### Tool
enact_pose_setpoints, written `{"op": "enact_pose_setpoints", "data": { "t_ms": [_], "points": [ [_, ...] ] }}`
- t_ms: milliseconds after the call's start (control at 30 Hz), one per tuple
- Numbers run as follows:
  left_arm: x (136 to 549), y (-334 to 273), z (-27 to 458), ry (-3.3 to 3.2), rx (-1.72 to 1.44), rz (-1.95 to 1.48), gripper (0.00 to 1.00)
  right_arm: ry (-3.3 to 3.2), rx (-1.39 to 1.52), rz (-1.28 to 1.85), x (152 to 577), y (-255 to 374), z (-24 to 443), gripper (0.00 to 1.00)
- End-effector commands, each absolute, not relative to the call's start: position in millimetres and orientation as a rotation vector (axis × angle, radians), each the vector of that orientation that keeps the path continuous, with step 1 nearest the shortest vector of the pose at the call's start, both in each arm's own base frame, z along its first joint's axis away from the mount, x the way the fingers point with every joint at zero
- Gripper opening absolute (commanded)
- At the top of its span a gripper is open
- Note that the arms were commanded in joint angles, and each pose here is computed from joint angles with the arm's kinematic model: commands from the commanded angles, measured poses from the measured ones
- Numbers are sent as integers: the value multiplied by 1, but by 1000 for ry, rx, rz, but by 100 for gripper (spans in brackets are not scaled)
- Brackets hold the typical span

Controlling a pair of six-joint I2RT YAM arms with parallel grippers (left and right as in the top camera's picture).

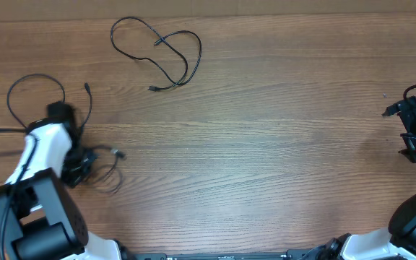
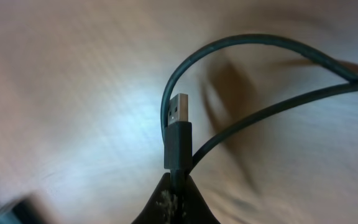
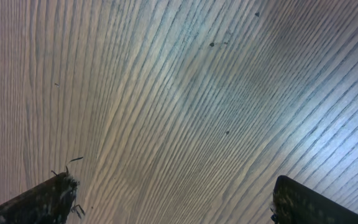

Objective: Untangle cables

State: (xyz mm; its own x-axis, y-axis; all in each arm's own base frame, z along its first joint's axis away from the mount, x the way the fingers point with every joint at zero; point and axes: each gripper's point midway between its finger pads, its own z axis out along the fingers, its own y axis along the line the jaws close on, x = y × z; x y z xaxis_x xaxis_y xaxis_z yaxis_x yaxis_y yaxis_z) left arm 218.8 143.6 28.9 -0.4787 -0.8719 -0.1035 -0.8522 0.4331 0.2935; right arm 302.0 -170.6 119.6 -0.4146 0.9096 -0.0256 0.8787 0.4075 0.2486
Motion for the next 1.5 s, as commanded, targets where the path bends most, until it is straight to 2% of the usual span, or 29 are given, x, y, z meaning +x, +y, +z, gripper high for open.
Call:
{"op": "enact_pose_setpoints", "data": {
  "t_ms": [0, 333, 533, 1067, 1300, 1400, 1433, 1467],
  "points": [
    [188, 177, 44, -2427, 1828, -551, 5, 2472, 1590, 291, 307, -175, 128, 100],
    [155, 261, 49, -2184, 2317, -583, 4, 2472, 1590, 291, 307, -175, 128, 100],
    [155, 301, 57, -2321, 2298, -692, 4, 2472, 1590, 291, 307, -175, 128, 100],
    [173, 334, 54, -2372, 2417, -738, 5, 2472, 1590, 291, 307, -175, 128, 100],
    [204, 338, 32, -2478, 2451, -555, 4, 2472, 1590, 291, 307, -175, 128, 100],
    [204, 334, 20, -2467, 2414, -538, 4, 2472, 1590, 291, 307, -175, 128, 100],
    [202, 333, 18, -2462, 2403, -534, 5, 2472, 1590, 291, 307, -175, 128, 100],
    [200, 332, 17, -2451, 2396, -542, 11, 2472, 1590, 291, 307, -175, 128, 100]
  ]
}}
